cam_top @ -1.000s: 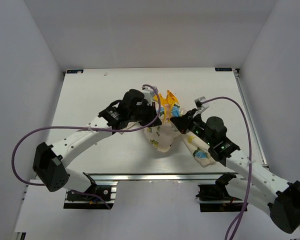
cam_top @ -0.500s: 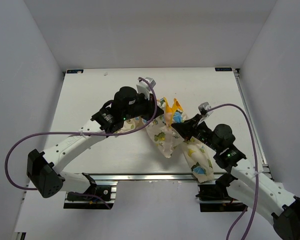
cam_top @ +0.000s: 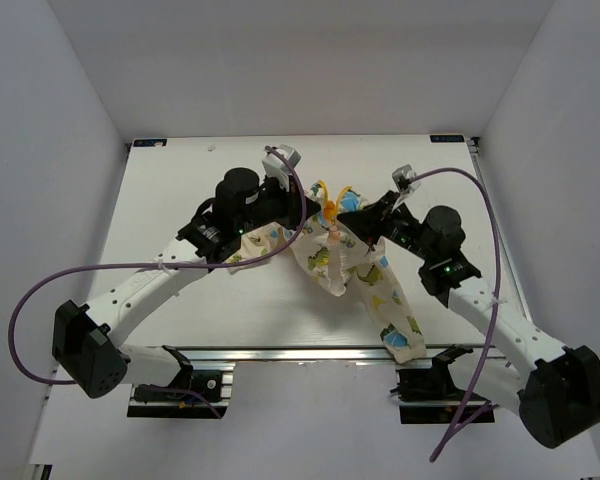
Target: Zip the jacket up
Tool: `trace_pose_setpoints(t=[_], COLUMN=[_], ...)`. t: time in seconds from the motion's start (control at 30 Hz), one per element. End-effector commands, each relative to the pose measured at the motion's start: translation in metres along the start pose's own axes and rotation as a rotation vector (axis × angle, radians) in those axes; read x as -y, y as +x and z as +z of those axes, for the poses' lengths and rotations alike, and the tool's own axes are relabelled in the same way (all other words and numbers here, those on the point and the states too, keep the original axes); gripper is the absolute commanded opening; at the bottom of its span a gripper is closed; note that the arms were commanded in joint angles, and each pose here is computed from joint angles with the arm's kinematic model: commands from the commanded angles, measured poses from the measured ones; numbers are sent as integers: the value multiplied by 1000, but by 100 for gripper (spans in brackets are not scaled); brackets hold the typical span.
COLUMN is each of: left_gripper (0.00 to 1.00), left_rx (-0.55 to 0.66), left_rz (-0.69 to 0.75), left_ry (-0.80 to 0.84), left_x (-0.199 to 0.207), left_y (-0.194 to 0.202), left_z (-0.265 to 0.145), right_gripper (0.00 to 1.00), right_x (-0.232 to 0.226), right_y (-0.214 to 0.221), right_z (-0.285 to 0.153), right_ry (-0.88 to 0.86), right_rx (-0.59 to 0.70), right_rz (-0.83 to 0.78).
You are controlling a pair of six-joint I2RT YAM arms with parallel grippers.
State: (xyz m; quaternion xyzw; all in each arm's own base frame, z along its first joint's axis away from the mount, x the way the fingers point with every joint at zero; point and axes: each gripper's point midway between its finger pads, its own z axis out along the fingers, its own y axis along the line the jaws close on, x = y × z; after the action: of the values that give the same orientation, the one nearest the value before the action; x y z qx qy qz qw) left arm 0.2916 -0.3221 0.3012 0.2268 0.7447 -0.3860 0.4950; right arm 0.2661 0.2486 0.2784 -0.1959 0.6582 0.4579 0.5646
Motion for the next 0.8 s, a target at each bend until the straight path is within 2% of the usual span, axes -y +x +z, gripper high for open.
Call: trace_pose_setpoints(t=[0.0,0.1,0.33,0.57,0.77], left_gripper=[0,0,0,0,0], left_rx=[116,134,207,178,181], left_rz=[58,51,34,61,44], left_ry=[64,72,202,351,369], left_x=[7,-2,-2,18,21], left_y=[-31,-33,-38,-33,-32], left_z=[-13,-14,-26,-27,-29], right_gripper=[0,0,0,0,0], right_x=[-26,-29,-37,-15,-8], right_y=[-50,-63,-56,-49,-56], right_z=[8,6,8,26,32], right_ry=[-168,-251,-474,-429,-398], right_rx=[82,113,22,12,59], right_rz=[-83,-108,-107,-69,-57])
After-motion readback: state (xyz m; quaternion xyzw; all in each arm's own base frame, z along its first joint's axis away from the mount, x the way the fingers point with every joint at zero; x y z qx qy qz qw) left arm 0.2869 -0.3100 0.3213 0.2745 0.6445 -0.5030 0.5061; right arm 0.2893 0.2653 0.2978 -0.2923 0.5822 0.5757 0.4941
